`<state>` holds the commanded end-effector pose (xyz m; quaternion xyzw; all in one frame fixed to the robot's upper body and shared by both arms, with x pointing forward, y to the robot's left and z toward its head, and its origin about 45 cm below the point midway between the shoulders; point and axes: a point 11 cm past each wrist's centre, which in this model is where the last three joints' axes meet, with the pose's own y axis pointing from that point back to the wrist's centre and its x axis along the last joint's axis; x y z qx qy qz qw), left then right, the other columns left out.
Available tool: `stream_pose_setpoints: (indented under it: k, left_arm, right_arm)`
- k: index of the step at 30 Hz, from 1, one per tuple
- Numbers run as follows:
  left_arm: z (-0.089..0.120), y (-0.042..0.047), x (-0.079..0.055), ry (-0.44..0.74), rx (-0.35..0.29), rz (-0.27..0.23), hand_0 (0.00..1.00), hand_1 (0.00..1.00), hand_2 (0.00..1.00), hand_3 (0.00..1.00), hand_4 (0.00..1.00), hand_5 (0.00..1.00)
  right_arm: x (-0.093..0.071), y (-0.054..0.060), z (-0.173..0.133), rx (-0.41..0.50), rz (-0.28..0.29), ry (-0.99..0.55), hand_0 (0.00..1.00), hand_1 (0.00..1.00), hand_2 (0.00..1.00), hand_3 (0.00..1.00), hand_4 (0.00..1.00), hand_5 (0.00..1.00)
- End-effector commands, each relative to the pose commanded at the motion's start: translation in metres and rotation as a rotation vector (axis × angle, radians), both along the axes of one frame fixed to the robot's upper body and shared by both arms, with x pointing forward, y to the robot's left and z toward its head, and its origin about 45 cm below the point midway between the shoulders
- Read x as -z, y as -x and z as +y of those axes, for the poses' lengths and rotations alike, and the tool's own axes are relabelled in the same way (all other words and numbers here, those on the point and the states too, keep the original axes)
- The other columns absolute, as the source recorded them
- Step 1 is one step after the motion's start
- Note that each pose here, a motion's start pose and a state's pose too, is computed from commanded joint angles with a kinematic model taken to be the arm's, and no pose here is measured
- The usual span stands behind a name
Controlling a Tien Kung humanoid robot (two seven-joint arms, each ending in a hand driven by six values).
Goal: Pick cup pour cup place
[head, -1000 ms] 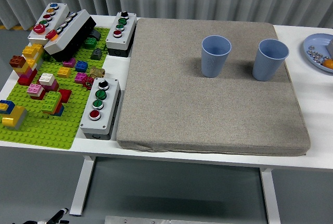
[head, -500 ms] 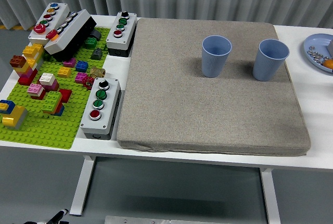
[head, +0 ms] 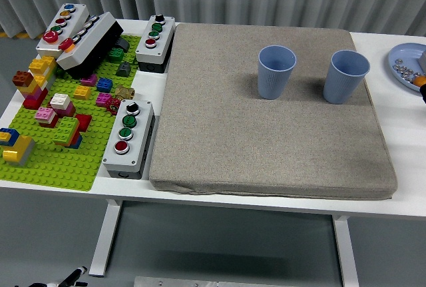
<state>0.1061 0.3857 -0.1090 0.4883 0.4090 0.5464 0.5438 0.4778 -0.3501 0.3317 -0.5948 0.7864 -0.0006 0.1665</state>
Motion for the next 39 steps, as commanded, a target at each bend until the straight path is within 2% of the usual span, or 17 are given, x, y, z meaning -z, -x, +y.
stream_pose_setpoints:
  k: [8,13,16,23,35,39]
  left_arm:
    - [0.001,0.0028,0.001,-0.004,0.003,0.004,0.862,0.873,0.941,0.823,0.634,0.998]
    - [0.001,0.0016,0.000,-0.017,0.036,0.008,0.863,0.874,0.938,0.823,0.634,0.998]
    - [0.001,0.0004,0.000,-0.016,0.034,0.004,0.864,0.874,0.937,0.822,0.632,0.998]
    - [0.002,-0.0020,-0.001,-0.018,0.026,-0.006,0.864,0.873,0.938,0.823,0.632,0.998]
    - [0.000,0.0033,0.001,-0.013,0.024,0.022,0.864,0.867,0.934,0.823,0.630,0.998]
    - [0.001,0.0031,0.001,-0.010,0.005,0.013,0.864,0.867,0.934,0.823,0.630,0.998]
  right_arm:
    - [0.000,0.000,0.003,-0.008,0.000,0.004,0.951,0.881,0.930,0.883,0.703,0.998]
    - [0.001,0.001,0.002,-0.012,0.001,-0.001,0.950,0.880,0.930,0.881,0.701,0.998]
    - [0.000,0.001,0.000,-0.008,-0.002,-0.002,0.923,0.873,0.929,0.875,0.697,0.998]
    - [-0.001,-0.002,0.009,-0.032,0.001,0.009,0.929,0.874,0.930,0.882,0.696,0.998]
    - [-0.004,-0.006,0.022,-0.060,-0.001,0.011,0.935,0.875,0.929,0.884,0.691,0.998]
    - [-0.003,-0.005,0.023,-0.062,0.002,0.010,0.935,0.875,0.929,0.884,0.691,0.998]
